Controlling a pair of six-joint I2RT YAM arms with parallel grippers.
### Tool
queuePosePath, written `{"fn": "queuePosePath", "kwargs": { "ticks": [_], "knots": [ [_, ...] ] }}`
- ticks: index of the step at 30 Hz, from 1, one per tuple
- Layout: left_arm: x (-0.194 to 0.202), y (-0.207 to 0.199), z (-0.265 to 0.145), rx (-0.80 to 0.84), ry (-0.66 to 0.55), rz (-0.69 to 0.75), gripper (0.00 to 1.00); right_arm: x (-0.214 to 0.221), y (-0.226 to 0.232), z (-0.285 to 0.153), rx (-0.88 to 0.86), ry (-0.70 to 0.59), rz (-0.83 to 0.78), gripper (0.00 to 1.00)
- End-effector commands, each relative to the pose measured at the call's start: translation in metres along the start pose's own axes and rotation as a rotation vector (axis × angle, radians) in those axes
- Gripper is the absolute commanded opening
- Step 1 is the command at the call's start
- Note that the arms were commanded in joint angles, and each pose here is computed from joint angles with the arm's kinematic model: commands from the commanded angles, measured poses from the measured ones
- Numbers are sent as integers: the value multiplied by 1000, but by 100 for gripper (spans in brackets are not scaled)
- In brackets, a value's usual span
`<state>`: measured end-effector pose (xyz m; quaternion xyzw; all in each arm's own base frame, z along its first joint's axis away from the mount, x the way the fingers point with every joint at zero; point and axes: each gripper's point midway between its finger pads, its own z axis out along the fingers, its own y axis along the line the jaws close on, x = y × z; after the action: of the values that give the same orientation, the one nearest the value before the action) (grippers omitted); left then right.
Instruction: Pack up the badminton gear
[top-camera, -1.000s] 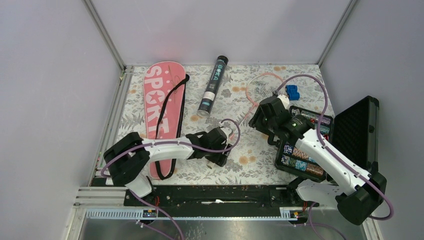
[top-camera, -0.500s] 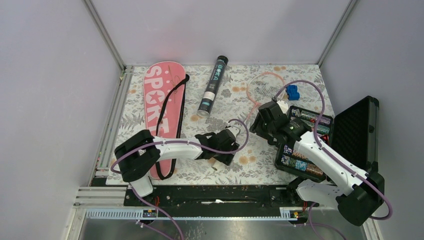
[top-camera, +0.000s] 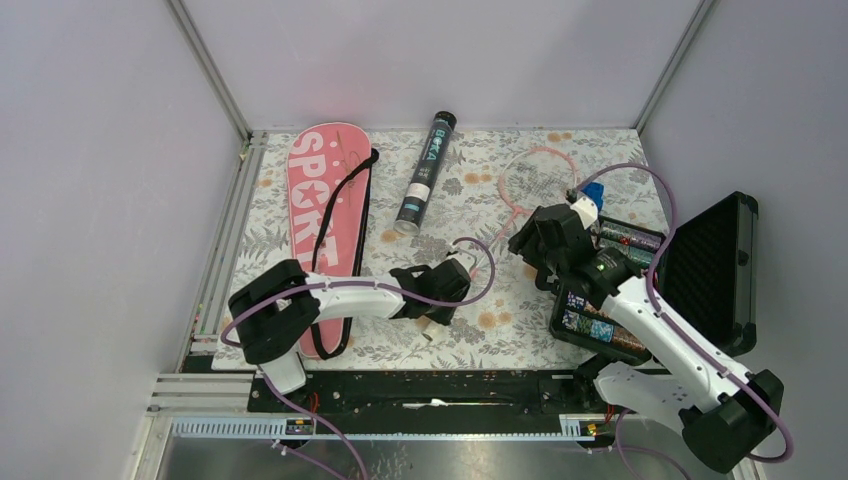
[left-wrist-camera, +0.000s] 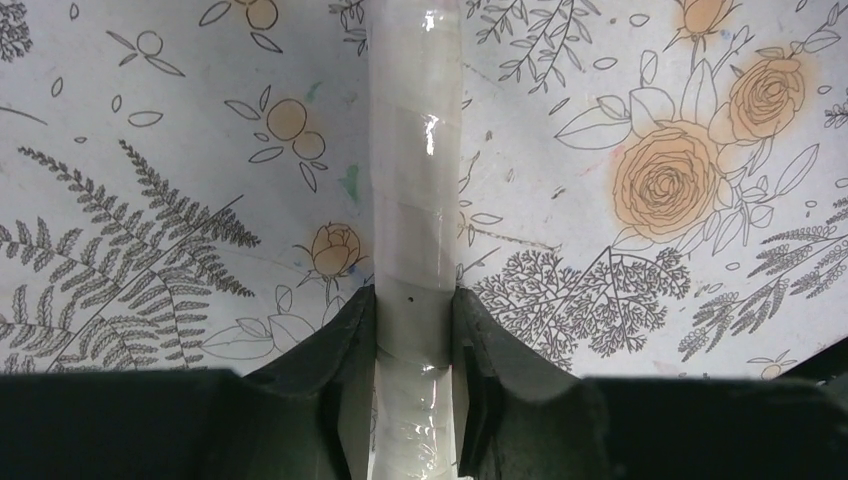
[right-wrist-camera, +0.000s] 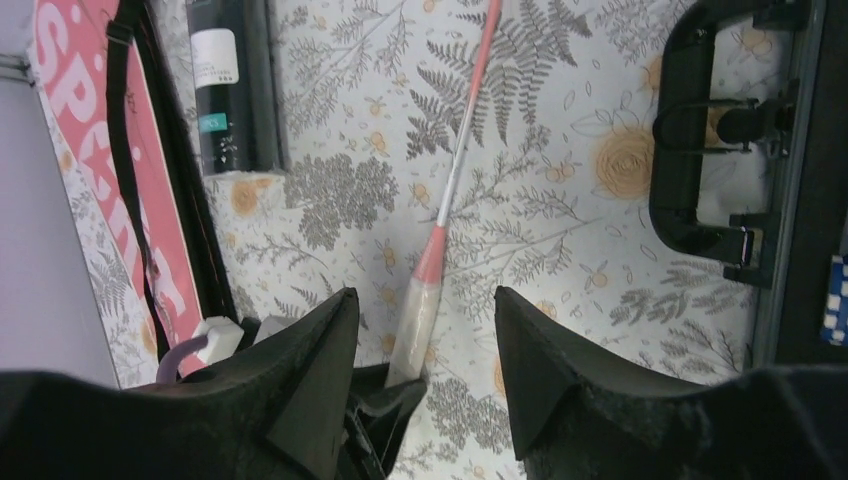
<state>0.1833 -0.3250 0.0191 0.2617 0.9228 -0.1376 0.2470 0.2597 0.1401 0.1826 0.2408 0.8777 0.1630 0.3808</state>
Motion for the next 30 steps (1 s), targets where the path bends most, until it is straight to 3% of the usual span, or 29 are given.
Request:
{"fn": "queuePosePath", "kwargs": {
  "ticks": [1,7,11,25,28,30],
  "knots": [
    [-23,-8,-21,24,-54,-56,0,-9,11,19,-72,-52,45,60],
    [-29,2,-41,-14,-58,-163,0,-5,45,49,-228,34,43,63],
    [-40,0,-53,52,-79,-246,0,-2,66,69,-373,49,62,63],
    [-59,-27,-85,261,-180,-364,0,28,65,144,-298,217,263,60],
    [-60,-26,-89,262,-189,-370,0,30,66,149,-299,226,301,51],
    [-61,-25,-91,256,-199,-372,0,32,65,152,-305,226,327,39]
  ]
}}
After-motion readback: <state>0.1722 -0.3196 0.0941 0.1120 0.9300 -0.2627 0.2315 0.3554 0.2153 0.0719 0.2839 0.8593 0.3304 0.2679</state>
